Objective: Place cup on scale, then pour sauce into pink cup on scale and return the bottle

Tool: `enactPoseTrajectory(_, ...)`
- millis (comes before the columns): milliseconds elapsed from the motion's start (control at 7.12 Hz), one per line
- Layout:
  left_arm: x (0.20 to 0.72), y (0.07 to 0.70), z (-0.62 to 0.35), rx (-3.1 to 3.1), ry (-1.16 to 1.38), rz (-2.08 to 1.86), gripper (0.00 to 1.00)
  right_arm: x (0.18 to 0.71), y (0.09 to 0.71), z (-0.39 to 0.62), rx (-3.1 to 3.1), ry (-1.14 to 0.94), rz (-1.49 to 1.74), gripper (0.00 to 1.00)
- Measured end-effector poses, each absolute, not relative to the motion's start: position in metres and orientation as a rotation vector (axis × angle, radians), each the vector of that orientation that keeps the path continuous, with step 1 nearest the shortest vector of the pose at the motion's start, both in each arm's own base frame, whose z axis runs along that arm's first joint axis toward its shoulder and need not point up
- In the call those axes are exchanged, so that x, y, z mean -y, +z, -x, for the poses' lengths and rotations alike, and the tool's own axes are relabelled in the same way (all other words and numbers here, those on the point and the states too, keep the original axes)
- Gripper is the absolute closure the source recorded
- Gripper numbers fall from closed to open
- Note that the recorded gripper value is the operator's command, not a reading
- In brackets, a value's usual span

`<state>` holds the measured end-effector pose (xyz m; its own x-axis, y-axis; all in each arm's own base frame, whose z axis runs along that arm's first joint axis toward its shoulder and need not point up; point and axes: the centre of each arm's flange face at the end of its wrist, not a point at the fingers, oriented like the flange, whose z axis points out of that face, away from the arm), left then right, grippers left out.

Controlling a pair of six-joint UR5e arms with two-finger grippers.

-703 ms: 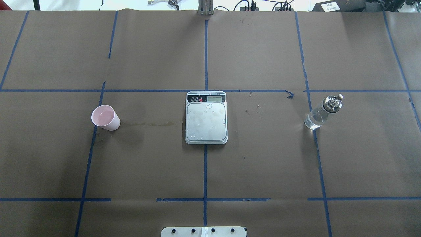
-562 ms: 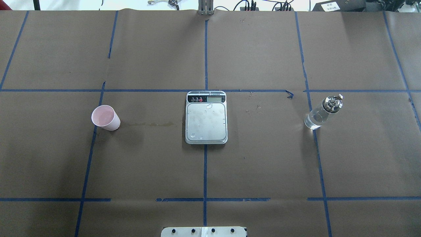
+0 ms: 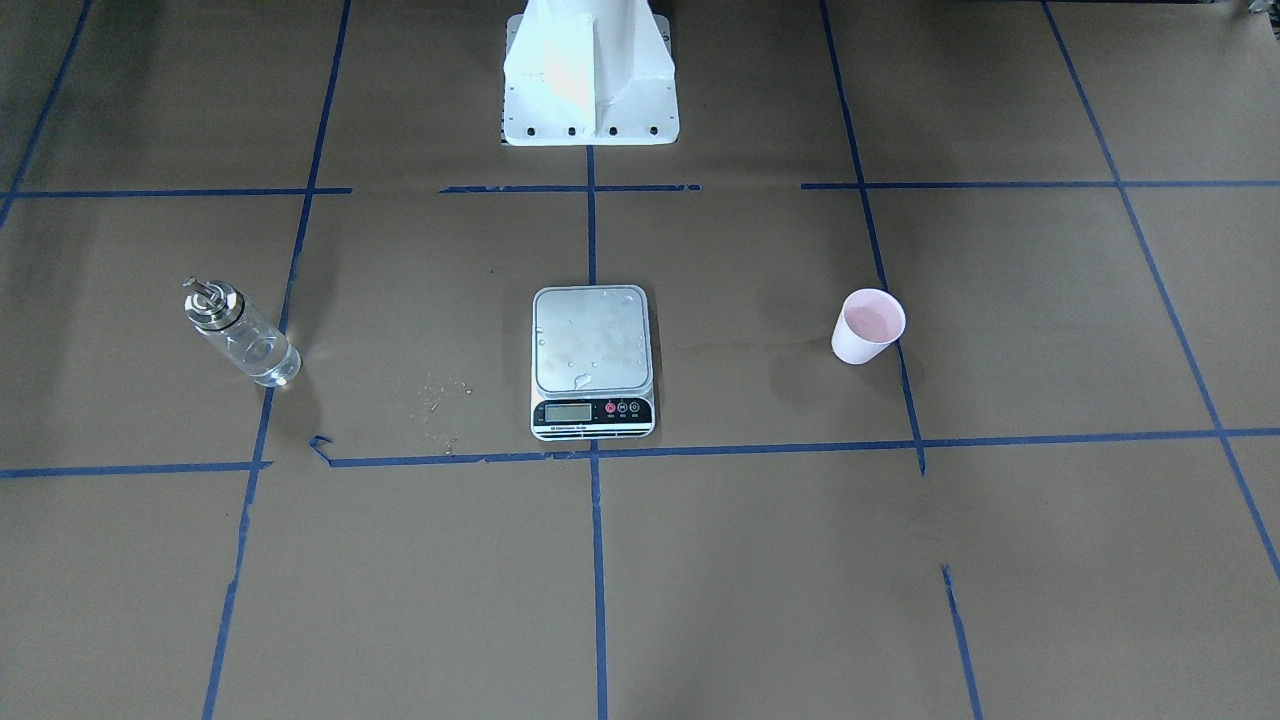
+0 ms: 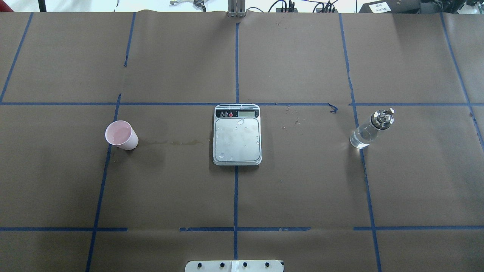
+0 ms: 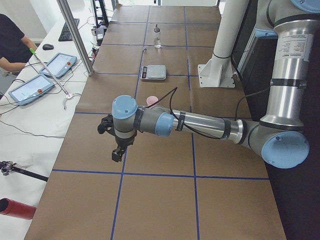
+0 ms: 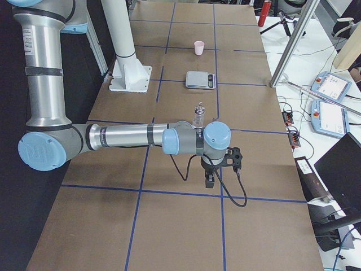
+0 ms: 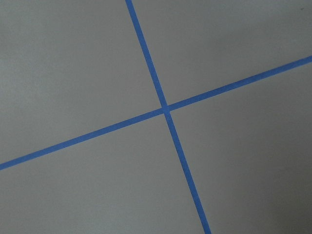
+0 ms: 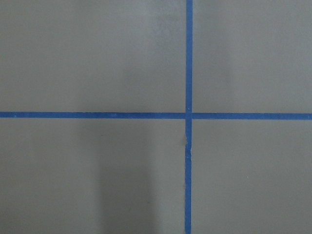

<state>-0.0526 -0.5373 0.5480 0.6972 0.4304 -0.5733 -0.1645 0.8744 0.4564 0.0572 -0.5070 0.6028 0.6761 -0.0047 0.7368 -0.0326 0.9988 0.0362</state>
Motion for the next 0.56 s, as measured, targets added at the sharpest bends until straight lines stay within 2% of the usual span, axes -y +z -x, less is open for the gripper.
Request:
enactPoseTrajectory(281,0.545,0.487,-0.016,-0.849,0.301,-0.412,0.00,0.518,0.587,-0.054,0.828,-0.002,-0.074,0.00)
enactPoseTrajectory(562,0.541,0.435,-0.084,-1.032,0.171,-0.273,0.00,0.523,0.587,-0.048,0.825,-0.013,-0.069,0.00)
